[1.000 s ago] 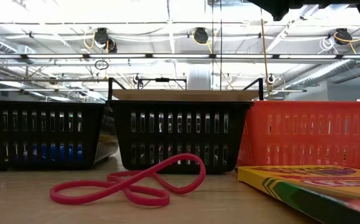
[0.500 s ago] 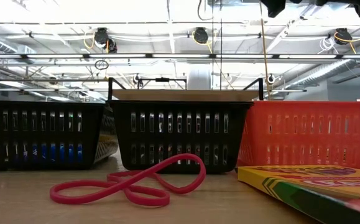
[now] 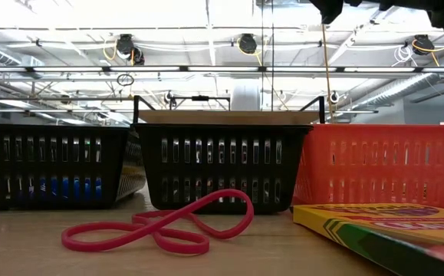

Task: Pick & Place Office Desk Supplies
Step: Put the yellow rubber band into the orange bin

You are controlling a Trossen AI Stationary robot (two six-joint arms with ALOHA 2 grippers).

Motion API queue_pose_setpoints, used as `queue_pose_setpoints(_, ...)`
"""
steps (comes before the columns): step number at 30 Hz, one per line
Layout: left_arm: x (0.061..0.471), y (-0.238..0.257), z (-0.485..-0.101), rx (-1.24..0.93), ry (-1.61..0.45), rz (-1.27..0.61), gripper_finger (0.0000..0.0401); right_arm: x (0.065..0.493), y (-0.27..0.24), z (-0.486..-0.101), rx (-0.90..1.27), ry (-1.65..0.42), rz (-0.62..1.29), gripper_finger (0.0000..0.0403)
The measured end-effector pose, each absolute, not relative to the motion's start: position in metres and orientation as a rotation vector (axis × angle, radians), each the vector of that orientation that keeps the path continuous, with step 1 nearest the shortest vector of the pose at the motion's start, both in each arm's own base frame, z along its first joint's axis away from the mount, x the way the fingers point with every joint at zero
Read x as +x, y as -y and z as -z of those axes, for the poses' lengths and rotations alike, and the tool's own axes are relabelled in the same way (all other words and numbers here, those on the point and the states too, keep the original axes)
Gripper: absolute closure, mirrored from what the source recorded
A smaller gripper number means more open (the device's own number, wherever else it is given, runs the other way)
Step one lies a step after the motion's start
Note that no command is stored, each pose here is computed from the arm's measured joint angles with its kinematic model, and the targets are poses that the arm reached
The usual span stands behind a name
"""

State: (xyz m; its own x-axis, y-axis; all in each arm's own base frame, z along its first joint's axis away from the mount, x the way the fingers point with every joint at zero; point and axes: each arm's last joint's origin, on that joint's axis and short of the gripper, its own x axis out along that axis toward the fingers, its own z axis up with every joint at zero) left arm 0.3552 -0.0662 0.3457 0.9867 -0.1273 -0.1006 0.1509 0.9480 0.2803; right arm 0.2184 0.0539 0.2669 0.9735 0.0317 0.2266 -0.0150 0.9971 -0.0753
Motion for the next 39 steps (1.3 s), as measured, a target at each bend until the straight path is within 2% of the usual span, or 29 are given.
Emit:
queue_pose_setpoints(31, 0.357, 0.056, -0.348, 0.262, -0.052, 0.174, 0.0401, 0.219, -0.054, -0.268, -0.045, 0.259, -0.051, 0.0156)
queue_pose_setpoints(39, 0.371, 0.057, -0.332, 0.258, -0.074, 0.195, 0.0401, 0.219, -0.053, -0.269, -0.027, 0.271, -0.117, 0.0156)
